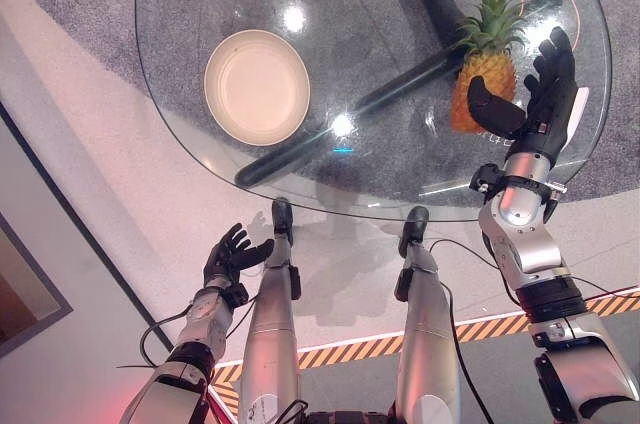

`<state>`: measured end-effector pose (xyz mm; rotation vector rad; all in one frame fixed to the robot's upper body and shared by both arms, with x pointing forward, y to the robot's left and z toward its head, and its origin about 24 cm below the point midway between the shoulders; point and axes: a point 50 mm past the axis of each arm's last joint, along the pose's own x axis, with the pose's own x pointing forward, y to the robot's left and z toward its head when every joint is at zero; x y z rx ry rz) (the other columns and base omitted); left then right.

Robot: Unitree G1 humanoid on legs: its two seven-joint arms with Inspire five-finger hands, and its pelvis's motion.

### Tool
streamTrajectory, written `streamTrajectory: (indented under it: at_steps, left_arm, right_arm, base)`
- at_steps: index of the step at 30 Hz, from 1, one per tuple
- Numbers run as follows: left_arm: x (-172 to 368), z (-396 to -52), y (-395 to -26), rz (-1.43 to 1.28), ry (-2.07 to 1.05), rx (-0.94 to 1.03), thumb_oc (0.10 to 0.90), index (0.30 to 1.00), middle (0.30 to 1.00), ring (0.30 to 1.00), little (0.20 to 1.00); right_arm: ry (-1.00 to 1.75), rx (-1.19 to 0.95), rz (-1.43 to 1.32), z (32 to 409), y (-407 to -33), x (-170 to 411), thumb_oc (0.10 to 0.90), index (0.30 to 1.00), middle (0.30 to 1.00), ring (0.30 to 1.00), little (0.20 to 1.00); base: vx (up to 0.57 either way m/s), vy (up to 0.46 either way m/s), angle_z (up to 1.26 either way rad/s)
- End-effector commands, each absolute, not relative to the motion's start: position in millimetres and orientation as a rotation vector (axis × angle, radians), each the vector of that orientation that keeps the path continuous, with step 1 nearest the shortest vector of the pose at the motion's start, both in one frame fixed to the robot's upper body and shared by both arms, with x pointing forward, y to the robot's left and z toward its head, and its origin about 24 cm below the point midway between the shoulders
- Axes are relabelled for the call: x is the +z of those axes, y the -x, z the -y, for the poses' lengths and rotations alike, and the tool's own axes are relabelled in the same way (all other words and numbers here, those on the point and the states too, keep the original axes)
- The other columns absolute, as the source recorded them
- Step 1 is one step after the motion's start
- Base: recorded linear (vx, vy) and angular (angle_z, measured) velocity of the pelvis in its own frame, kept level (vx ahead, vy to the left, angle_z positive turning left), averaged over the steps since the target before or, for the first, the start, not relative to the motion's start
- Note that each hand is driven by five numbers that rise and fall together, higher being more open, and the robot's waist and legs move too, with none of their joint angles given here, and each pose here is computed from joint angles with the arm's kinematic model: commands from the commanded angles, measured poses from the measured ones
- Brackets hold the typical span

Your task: Pick up the fruit to the plate

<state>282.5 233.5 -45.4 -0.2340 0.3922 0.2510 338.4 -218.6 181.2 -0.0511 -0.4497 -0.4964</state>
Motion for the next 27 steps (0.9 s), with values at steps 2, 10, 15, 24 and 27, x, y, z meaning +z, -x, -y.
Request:
streamTrajectory:
  at_steps: [2, 10, 15, 24, 27]
  left_arm:
    - [-57, -242, -265, -0.427, 0.199, 0.294, 0.800, 0.900, 0.900, 0.900, 0.900]
    - [-55, -244, -268, -0.425, 0.195, 0.291, 0.800, 0.900, 0.900, 0.900, 0.900]
    - [-55, -243, -269, -0.424, 0.192, 0.285, 0.800, 0.900, 0.900, 0.900, 0.900]
    - [-53, -242, -270, -0.421, 0.187, 0.277, 0.800, 0.900, 0.900, 0.900, 0.900]
    - [-52, -242, -272, -0.421, 0.185, 0.274, 0.800, 0.900, 0.900, 0.900, 0.900]
  right_arm:
    - [0.079, -0.500, 0.569, 228, -329, 204, 0.800, 0.900, 0.900, 0.900, 0.900]
    - [0.098, -0.542, 0.477, 235, -337, 193, 0.800, 0.900, 0.900, 0.900, 0.900]
    - [0.109, -0.569, 0.429, 239, -341, 190, 0.800, 0.900, 0.900, 0.900, 0.900]
    - [0.106, -0.575, 0.380, 239, -344, 182, 0.800, 0.900, 0.900, 0.900, 0.900]
    - [0.103, -0.556, 0.356, 238, -346, 179, 0.800, 0.900, 0.900, 0.900, 0.900]
  base:
    - [0.00, 0.000, 0.00]
    - [0.00, 0.000, 0.00]
    - [0.00, 0.000, 0.00]
    - [0.00, 0.000, 0.00]
    - [0.00, 0.000, 0.00]
